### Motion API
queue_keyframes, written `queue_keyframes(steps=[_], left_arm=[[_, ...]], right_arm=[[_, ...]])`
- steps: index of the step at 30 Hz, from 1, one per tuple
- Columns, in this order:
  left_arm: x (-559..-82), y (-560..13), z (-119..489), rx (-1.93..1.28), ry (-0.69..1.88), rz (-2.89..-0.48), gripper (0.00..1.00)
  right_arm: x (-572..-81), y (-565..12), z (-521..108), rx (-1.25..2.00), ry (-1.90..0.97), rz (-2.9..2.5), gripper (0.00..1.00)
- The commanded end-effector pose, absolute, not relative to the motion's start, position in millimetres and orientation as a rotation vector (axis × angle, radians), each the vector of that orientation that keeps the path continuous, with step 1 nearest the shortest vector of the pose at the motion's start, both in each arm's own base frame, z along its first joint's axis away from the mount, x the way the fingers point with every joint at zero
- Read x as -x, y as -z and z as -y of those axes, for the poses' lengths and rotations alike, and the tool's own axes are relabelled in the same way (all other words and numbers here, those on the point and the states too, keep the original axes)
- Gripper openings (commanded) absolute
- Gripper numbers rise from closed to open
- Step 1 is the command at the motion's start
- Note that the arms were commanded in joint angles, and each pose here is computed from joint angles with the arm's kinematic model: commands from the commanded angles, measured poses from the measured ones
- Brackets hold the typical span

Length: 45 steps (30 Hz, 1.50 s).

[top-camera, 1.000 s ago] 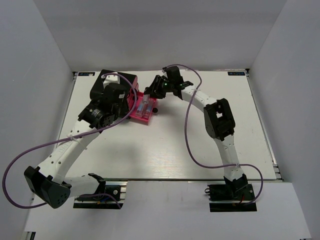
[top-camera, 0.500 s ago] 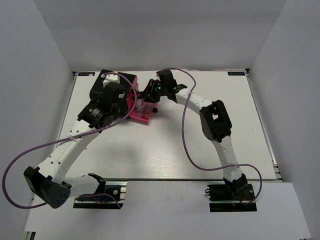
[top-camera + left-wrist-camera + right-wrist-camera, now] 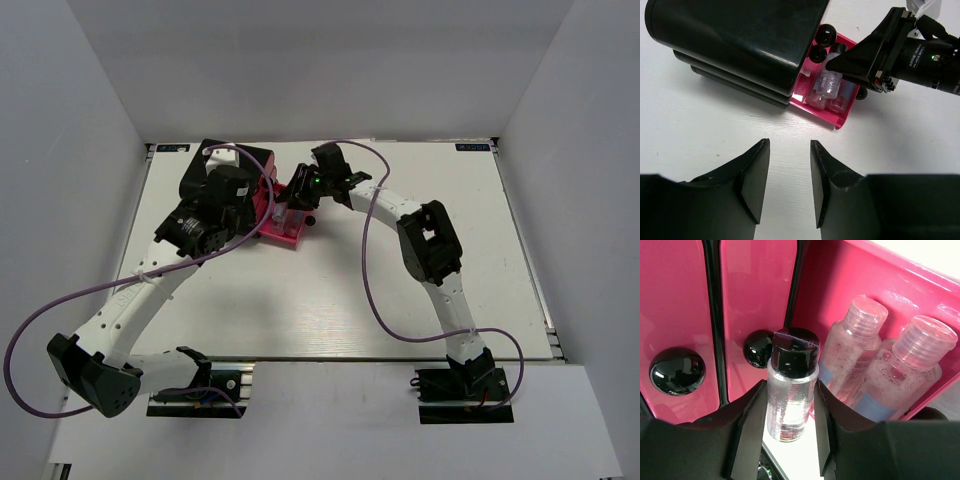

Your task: Organize the makeup

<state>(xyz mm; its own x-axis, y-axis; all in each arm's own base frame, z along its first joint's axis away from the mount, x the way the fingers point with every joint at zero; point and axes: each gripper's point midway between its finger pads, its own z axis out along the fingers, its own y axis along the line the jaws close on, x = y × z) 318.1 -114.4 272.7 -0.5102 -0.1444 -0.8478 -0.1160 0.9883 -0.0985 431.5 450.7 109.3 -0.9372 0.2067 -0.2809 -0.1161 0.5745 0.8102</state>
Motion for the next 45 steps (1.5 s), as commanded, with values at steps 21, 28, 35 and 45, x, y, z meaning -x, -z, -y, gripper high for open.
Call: queue_keyframes(steps=[21,28,35,45], left_arm=[[-314,-287,109,0.190,0.045,-2.078,0.49],[-315,-288,110,0.192,0.050,-2.075,0.49],[-316,-288,111,0.192,0.053,-2.073,0.49],[-317,-290,110,0.200,0.054,-2.066,0.49]], right_arm=[[-430,-129,-480,0.010,-1.375,-2.364,0.17],[-430,-134,-476,0.019,-1.383,-2.354,0.36],[-426,-141,-474,0.035,-1.410,-2.346,0.51],[-423,-145,-468,0.041,-1.423,-2.351,0.59]])
